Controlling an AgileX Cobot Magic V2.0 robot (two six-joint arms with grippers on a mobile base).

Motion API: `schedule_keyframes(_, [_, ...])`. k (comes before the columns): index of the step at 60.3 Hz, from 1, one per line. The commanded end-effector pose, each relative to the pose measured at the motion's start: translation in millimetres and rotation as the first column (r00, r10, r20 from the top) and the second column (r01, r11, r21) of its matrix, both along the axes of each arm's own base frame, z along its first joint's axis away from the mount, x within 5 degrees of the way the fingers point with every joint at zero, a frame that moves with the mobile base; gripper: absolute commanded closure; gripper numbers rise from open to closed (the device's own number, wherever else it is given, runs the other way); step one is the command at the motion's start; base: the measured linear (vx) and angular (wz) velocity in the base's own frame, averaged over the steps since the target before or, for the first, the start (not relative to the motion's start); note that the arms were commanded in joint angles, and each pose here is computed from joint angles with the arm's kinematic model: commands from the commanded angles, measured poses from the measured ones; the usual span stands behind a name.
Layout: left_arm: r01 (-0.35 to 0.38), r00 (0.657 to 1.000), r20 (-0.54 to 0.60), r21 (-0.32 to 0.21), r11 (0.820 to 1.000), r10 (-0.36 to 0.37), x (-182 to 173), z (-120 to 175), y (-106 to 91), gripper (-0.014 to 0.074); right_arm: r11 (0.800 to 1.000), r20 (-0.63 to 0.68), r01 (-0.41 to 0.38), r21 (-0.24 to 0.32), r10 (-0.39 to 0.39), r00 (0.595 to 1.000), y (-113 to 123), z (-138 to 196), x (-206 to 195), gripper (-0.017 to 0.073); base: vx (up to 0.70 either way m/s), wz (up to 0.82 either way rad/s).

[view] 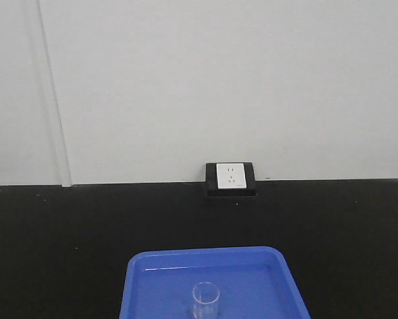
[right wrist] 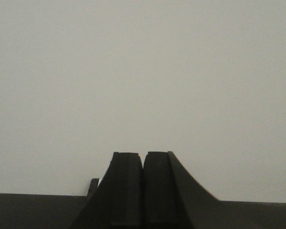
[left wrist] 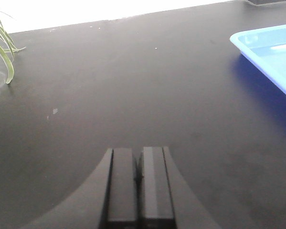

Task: Move beaker to silver tray on left bench
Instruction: 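Move the right gripper toward the glass beaker in the blue tray, then lower the open right gripper around the glass beaker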

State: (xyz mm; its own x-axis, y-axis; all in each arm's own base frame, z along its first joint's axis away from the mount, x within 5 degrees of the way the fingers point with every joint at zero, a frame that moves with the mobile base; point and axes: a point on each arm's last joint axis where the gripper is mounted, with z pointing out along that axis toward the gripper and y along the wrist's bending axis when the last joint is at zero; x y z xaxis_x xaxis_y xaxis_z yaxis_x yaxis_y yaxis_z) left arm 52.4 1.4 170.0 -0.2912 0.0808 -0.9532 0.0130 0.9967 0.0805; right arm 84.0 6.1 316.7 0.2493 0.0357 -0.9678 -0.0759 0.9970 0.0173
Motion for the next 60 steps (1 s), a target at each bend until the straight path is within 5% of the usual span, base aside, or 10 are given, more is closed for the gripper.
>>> schedule_keyframes(1, [0.01, 0.998, 0.062, -0.005, 1.0, -0.009, 1.8, 0.2, -0.8, 0.0592, 1.0, 0.008, 0.0, -0.01, 0.0, 1.0, 2.0, 31.0, 32.3, 0.0571, 0.0, 0.0])
schedule_keyframes(28, [0.01, 0.998, 0.062, -0.005, 1.0, -0.009, 1.8, 0.2, -0.8, 0.0592, 1.0, -0.15, -0.014, -0.004, 0.014, 0.989, 7.9, 15.3, 120.8, 0.0491, 0.0, 0.0])
schedule_keyframes(36, [0.01, 0.998, 0.062, -0.005, 1.0, -0.009, 1.8, 0.2, -0.8, 0.0592, 1.0, -0.152, -0.018, -0.005, 0.017, 0.988, 8.7, 9.5, 130.0, 0.0344, 0.0, 0.0])
schedule_keyframes(53, [0.01, 0.998, 0.062, -0.005, 1.0, -0.009, 1.8, 0.2, -0.8, 0.0592, 1.0, -0.19, -0.018, 0.001, 0.018, 0.982, 9.6, -5.2, 146.2, -0.0168, 0.0, 0.0])
schedule_keyframes(60, [0.01, 0.998, 0.062, -0.005, 1.0, -0.009, 1.8, 0.2, -0.8, 0.0592, 1.0, -0.195, -0.022, 0.019, 0.025, 0.981, 10.2, -7.9, 149.2, -0.0167, 0.0, 0.0])
